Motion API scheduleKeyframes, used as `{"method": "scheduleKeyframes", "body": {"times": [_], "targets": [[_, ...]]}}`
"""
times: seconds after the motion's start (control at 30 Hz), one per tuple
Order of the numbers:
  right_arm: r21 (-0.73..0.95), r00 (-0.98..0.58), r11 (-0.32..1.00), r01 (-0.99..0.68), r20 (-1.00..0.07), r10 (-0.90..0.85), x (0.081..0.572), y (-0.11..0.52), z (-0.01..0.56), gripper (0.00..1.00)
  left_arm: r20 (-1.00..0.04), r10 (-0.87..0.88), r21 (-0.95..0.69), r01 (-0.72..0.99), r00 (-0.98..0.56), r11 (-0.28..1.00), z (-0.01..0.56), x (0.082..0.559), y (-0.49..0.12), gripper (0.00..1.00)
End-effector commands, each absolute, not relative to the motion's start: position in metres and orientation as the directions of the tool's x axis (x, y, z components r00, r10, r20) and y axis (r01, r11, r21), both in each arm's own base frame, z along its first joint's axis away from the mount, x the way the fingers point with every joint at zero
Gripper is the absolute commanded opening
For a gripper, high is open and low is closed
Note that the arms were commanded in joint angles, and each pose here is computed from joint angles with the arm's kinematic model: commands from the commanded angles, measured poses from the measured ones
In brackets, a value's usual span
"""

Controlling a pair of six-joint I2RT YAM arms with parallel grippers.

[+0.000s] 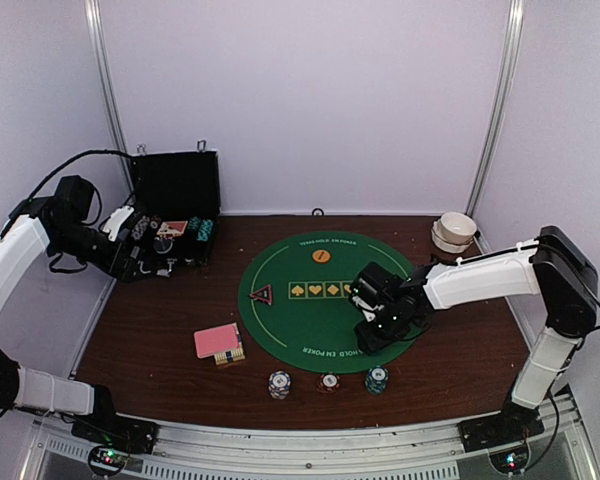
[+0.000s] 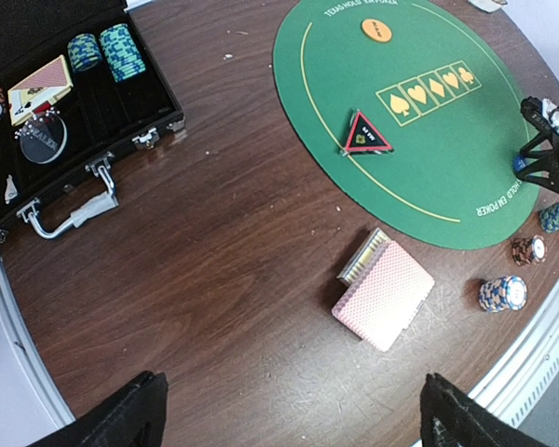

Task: Distribute texas hold em gaming equipment

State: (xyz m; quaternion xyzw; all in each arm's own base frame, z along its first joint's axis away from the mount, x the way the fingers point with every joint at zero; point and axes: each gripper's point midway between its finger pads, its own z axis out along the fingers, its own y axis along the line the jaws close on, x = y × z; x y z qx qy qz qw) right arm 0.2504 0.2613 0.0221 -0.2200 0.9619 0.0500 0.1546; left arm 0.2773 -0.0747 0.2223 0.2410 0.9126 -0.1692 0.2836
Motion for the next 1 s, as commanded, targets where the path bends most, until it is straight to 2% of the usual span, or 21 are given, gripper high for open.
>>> {"method": "scheduleKeyframes", "body": {"times": [0.0,0.33,0.5,0.77,0.97], "targets": [[-0.023,-0.862,0.903,-0.43,-0.286,-0.418,0.246,0.239,0.023,0.5,-0.608,0.363,-0.152,0.552,-0.706,0.82,0.229,0.28,-0.075,0.98],[-0.032,-0.814,0.886,-0.462,-0.382,-0.438,0.257,0.25,0.077,0.74,-0.604,0.37,-0.144,0.553,-0.706,0.82,0.228,0.278,-0.074,0.98],[-0.03,-0.776,0.859,-0.511,-0.414,-0.476,0.241,0.254,0.108,0.83,-0.605,0.371,-0.144,0.555,-0.704,0.819,0.23,0.278,-0.074,0.98],[0.014,-0.776,0.821,-0.57,-0.337,-0.533,0.177,0.255,0.1,0.87,-0.609,0.371,-0.144,0.558,-0.701,0.817,0.232,0.275,-0.075,0.97],[0.064,-0.799,0.824,-0.564,-0.297,-0.524,0.151,0.258,0.079,0.85,-0.613,0.368,-0.149,0.559,-0.7,0.816,0.234,0.276,-0.076,0.98]]}}
